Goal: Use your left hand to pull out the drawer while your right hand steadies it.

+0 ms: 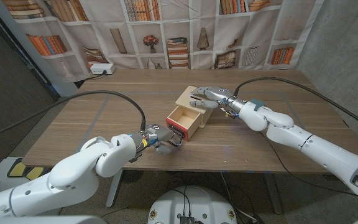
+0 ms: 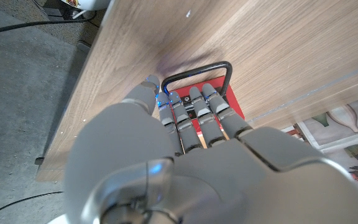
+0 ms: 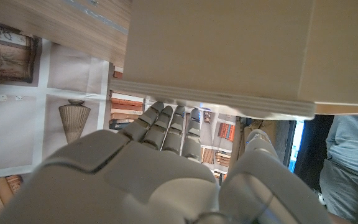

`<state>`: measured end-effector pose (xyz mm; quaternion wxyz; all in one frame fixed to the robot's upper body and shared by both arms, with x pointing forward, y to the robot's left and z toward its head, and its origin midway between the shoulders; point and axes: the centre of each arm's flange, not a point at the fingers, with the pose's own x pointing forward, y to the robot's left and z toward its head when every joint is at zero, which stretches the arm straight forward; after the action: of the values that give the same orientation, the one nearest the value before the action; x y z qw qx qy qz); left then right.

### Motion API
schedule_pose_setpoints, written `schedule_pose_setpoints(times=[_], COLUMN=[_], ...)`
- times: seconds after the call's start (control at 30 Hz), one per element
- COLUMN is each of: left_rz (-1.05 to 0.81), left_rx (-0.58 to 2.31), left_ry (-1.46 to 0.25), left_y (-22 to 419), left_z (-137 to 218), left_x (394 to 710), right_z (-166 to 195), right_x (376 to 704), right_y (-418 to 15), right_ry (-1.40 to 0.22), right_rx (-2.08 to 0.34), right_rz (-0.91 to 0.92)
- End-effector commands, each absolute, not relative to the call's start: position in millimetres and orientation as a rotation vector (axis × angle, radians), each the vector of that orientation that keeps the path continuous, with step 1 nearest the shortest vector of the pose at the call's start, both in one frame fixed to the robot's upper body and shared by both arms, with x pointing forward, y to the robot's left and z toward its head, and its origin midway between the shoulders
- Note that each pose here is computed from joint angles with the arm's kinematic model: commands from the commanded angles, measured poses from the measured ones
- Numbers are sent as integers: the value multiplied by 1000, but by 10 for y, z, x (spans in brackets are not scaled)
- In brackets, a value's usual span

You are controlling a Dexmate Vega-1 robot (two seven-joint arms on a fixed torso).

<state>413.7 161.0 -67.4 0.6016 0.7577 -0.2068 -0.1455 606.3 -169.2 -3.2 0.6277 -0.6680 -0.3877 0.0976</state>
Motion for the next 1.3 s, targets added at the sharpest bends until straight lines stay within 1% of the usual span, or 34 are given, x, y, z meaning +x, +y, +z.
schedule_pose_setpoints(times=[0.03, 0.17, 0.47, 0.87, 1.3], left_rz=[-401, -428, -440, -441, -422], left_rx=[1762, 1771, 1775, 1729, 1684], left_ry=[-467, -454, -415, -380, -350], left_y=[1501, 1488, 1543, 1595, 1512], left_z=[-735, -738, -738, -745, -852], left_x=[4421, 4470, 4473, 4318, 4197], right_z=[-49, -42, -43, -7, 25], right_x=[6041, 6024, 6011, 6024, 6070], right_y=[-1765, -1778, -1784, -1711, -1680], right_ry=[-855, -851, -844, -850, -852], right_rx=[-1529, -1525, -1527, -1538, -1548], right_rz=[221, 214, 210, 226, 253])
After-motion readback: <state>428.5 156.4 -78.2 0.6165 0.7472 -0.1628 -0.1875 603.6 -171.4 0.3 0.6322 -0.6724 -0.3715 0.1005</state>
